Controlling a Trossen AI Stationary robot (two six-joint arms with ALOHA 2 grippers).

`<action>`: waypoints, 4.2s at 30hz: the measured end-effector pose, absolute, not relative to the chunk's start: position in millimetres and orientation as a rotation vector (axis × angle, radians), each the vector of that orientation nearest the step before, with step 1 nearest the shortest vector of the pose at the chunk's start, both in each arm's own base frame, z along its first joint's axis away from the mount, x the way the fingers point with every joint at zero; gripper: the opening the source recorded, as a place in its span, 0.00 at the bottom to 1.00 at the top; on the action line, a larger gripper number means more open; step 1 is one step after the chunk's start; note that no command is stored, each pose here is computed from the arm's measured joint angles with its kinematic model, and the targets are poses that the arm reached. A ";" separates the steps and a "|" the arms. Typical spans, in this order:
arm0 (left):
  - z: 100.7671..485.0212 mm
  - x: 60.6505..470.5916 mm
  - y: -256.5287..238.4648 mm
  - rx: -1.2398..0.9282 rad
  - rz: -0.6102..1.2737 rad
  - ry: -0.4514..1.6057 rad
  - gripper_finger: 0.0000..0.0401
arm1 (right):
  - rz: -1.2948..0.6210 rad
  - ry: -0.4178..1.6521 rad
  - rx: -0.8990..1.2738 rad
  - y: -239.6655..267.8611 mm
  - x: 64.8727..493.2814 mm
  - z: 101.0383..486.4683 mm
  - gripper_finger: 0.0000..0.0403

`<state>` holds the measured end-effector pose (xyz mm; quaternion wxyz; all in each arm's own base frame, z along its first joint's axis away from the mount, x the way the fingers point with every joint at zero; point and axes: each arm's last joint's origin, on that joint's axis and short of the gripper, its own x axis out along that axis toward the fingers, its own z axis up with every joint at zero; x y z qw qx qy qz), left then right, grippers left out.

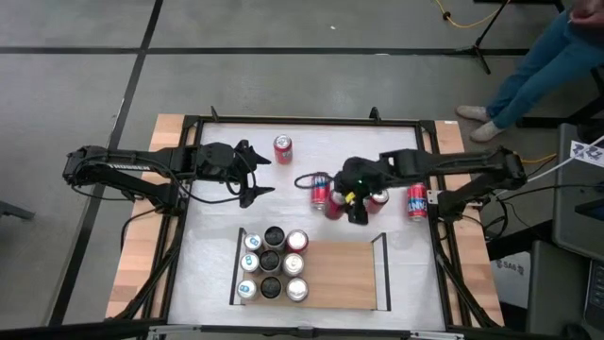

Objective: Place canned beverage on shelf
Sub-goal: Put the left red soda can on the shelf

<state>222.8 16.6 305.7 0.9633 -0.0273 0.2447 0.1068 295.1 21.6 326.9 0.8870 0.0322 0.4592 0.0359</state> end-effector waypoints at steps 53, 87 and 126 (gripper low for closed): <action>305.7 222.8 16.3 -0.054 0.207 0.496 0.97 | 0.193 0.909 0.202 218.0 314.3 265.9 0.72; 305.7 222.5 16.2 -0.054 0.207 0.500 0.97 | 0.230 0.934 0.149 222.7 321.2 251.0 0.86; 339.2 220.1 -77.9 -0.083 -0.065 0.137 0.86 | 0.036 1.088 -0.170 203.1 303.1 296.8 0.86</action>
